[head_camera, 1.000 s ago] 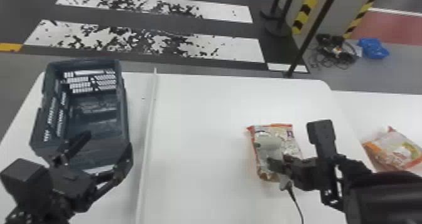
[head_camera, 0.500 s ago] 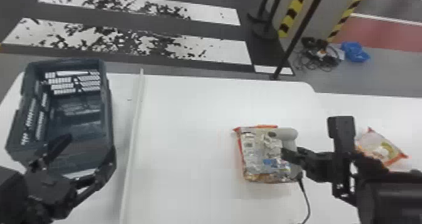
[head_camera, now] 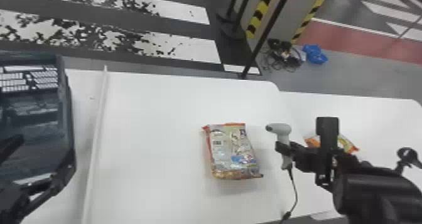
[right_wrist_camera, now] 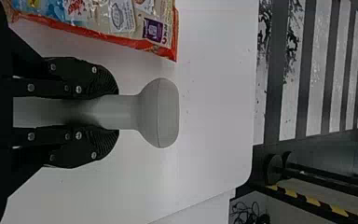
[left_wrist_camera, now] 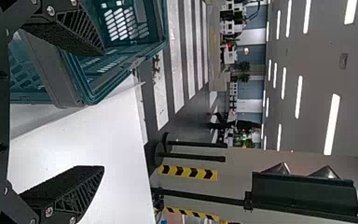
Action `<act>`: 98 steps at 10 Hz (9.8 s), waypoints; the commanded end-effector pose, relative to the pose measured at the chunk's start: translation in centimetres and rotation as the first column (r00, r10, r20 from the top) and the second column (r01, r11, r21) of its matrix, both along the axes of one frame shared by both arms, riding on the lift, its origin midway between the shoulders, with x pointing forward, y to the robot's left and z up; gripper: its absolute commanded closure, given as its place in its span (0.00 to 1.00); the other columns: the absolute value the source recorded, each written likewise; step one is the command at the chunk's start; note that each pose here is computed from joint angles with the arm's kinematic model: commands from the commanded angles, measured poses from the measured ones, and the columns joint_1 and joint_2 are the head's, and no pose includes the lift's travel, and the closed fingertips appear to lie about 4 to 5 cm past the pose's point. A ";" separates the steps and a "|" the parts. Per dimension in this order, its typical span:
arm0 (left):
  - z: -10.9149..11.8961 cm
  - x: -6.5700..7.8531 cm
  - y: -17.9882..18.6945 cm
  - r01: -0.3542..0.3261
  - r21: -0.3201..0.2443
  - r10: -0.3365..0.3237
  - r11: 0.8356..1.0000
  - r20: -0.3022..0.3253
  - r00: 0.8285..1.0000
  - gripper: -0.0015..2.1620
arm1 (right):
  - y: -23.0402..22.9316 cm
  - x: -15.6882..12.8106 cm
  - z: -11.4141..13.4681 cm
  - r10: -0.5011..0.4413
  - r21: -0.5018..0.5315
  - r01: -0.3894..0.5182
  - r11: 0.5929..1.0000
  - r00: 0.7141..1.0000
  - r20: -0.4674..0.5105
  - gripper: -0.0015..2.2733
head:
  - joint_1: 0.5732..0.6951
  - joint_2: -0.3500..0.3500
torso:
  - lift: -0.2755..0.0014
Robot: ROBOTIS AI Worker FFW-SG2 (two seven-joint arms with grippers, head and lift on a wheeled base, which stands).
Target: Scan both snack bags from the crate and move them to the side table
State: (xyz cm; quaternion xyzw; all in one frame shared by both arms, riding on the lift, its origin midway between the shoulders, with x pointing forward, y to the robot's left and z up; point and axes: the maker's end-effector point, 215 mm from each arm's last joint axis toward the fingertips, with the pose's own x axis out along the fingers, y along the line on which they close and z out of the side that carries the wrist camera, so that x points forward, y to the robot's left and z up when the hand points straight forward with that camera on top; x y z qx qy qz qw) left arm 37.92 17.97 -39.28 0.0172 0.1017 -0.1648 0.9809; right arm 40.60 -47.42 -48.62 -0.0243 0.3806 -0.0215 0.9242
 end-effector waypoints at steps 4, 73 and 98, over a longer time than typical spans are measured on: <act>0.1 0.0 -0.1 0.001 0.000 -0.001 1.000 0.002 1.000 0.07 | -2.9 1.2 -3.1 -0.003 -0.033 0.003 0.999 1.000 0.009 0.99 | 1.00 0.00 | 0.72; 0.5 -0.7 0.6 -0.006 0.000 0.006 1.000 0.015 1.000 0.07 | -24.2 -2.2 0.8 -0.641 0.010 0.645 0.764 0.758 0.121 0.02 | 1.00 0.00 | 0.72; 3.8 -1.8 0.7 -0.106 -0.048 0.110 0.993 0.110 0.988 0.07 | 21.1 -2.7 7.9 -0.058 0.018 0.058 0.998 0.810 0.583 0.03 | 1.00 0.34 | 0.72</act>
